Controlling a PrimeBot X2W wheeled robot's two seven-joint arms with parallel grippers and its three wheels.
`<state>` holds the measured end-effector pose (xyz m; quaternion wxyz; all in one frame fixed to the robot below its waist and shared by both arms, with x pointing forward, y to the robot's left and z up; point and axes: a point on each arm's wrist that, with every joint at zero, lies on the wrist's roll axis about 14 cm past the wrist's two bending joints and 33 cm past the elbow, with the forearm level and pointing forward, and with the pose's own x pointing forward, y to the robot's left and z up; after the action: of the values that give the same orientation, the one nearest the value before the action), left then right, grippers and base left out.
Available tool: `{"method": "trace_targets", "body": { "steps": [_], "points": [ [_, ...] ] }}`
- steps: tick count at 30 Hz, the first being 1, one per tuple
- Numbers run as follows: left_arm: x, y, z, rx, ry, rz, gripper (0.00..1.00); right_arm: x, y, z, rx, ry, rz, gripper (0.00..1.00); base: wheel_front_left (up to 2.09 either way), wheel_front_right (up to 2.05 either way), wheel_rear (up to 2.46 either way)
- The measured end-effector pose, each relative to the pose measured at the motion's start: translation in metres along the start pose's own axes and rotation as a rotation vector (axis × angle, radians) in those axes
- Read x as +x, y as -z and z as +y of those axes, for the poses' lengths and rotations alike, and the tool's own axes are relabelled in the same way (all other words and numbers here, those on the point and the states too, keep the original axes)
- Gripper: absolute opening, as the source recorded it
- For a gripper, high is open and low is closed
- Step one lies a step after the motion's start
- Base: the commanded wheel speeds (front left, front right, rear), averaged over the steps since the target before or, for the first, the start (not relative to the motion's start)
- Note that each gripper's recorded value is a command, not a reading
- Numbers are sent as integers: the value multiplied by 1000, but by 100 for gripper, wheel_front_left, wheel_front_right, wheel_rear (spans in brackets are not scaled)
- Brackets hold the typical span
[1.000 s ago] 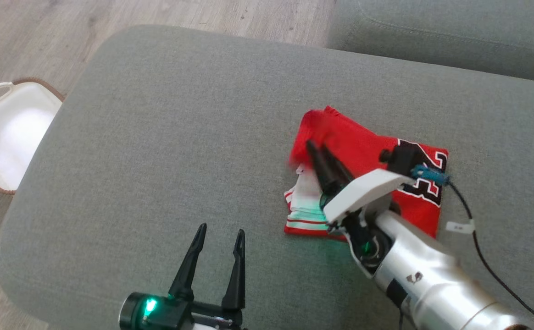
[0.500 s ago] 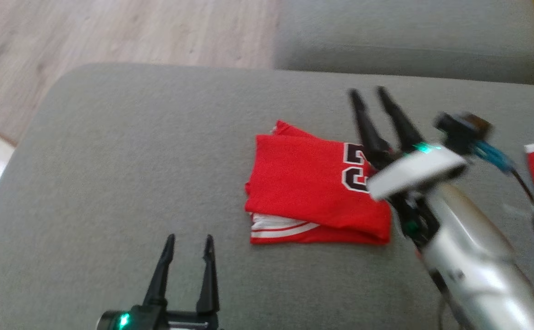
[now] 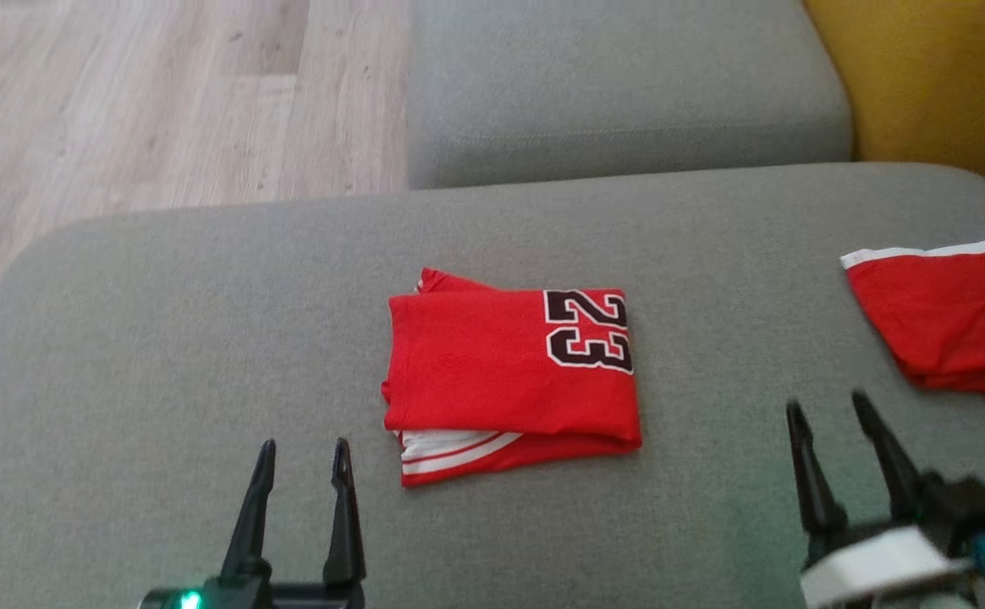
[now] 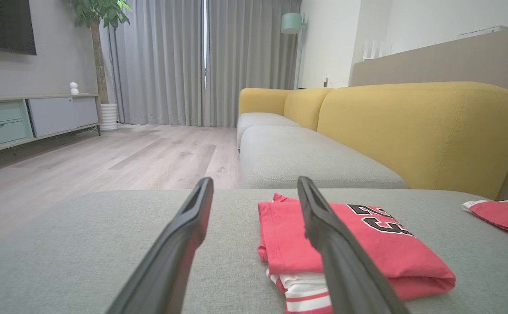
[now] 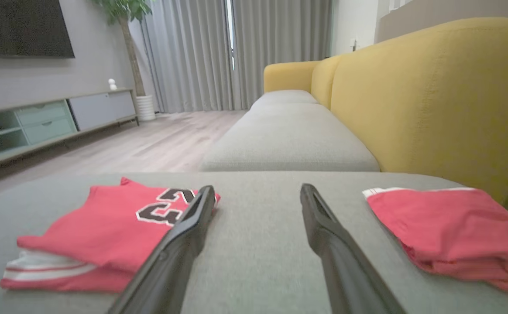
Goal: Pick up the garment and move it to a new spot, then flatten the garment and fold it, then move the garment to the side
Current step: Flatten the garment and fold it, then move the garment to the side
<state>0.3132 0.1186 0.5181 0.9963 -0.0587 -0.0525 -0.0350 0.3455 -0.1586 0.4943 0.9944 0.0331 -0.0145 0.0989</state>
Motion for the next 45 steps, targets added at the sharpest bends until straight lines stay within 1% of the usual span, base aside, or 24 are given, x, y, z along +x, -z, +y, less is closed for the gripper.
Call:
{"method": "trace_targets", "body": {
  "steps": [2,5,10,23,45],
  "points": [
    [-4,1,0,3,1,4,100,-17,10,-3,-26,22,29,100,0,0,0],
    [-12,7,-2,17,16,21,100,-35,16,-2,-33,48,45,100,0,0,0],
    [-19,13,4,38,3,41,100,-46,19,2,-43,52,51,100,0,0,0],
    [-23,17,5,46,8,53,100,-45,14,8,-28,49,31,100,0,0,0],
    [-24,30,7,54,6,100,100,-43,21,5,-24,58,59,100,0,0,0]
  ]
}}
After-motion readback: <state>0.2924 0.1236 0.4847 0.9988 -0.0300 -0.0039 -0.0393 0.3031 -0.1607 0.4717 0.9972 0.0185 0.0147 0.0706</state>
